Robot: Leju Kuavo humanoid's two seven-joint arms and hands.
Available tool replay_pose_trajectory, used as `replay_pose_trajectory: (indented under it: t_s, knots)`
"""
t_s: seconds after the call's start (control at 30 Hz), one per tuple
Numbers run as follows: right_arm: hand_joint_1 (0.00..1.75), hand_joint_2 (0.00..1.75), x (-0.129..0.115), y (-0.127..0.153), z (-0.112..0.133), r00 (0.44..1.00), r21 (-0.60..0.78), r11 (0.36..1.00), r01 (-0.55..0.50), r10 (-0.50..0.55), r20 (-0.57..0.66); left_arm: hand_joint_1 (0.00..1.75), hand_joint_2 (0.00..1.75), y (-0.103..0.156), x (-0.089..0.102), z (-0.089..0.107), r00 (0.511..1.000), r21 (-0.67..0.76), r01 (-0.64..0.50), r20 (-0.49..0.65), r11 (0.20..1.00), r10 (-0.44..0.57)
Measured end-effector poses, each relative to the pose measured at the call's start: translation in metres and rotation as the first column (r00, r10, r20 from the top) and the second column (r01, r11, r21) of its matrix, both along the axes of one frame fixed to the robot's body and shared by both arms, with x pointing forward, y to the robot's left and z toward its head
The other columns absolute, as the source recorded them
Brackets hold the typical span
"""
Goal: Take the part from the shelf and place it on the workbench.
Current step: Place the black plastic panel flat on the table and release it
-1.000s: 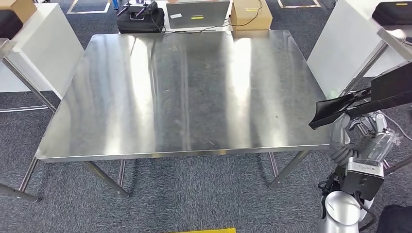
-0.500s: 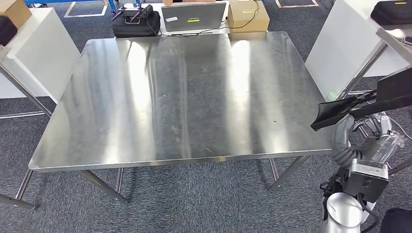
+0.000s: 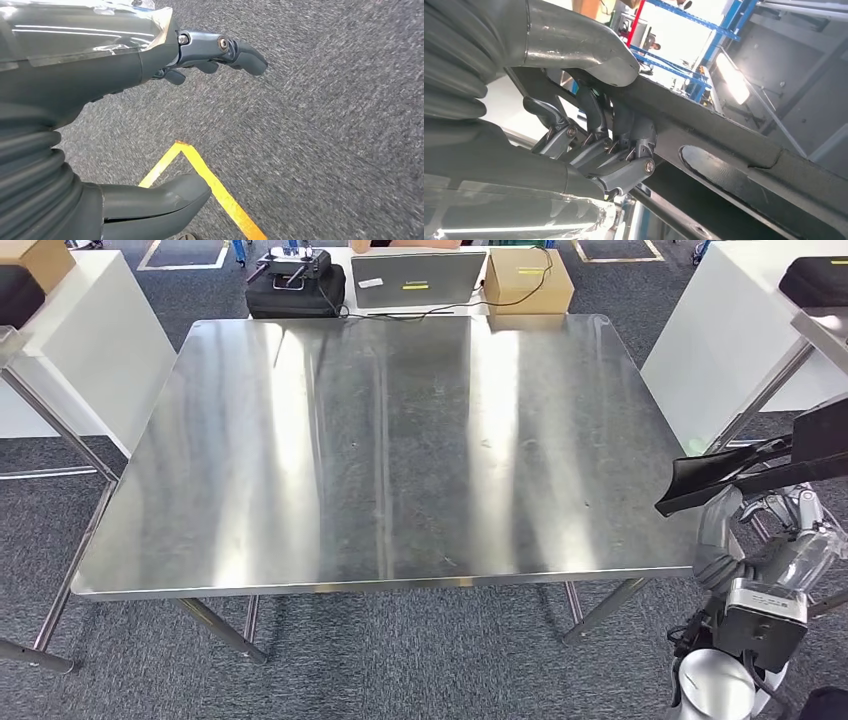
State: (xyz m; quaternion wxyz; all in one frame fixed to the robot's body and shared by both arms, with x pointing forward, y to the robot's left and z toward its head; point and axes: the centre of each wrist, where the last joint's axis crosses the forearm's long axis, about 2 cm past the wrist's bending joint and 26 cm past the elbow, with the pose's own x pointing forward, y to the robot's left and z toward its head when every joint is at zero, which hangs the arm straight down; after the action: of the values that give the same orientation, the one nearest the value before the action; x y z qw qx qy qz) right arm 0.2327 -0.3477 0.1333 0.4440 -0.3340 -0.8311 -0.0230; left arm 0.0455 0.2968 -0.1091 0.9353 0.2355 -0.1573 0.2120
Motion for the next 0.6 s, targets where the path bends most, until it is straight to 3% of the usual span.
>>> replay_pose_trajectory:
  t_s: [0.43, 0.6]
  knots:
    - [1.75, 1.75, -0.003, -0.001, 0.001, 0.999, -0.01, 0.999, 0.037, -0.037, -0.022, 0.0, 1.75, 0.0, 0.0, 0.0, 1.0, 0.005, 0.005, 0.01, 1.0, -0.005]
    - [1.75, 1.75, 0.007, -0.012, 0.002, 0.983, -0.137, 0.985, 0.102, -0.12, -0.136, 0.0, 1.75, 0.0, 0.002, 0.0, 1.0, -0.005, 0.007, 0.015, 1.0, -0.007]
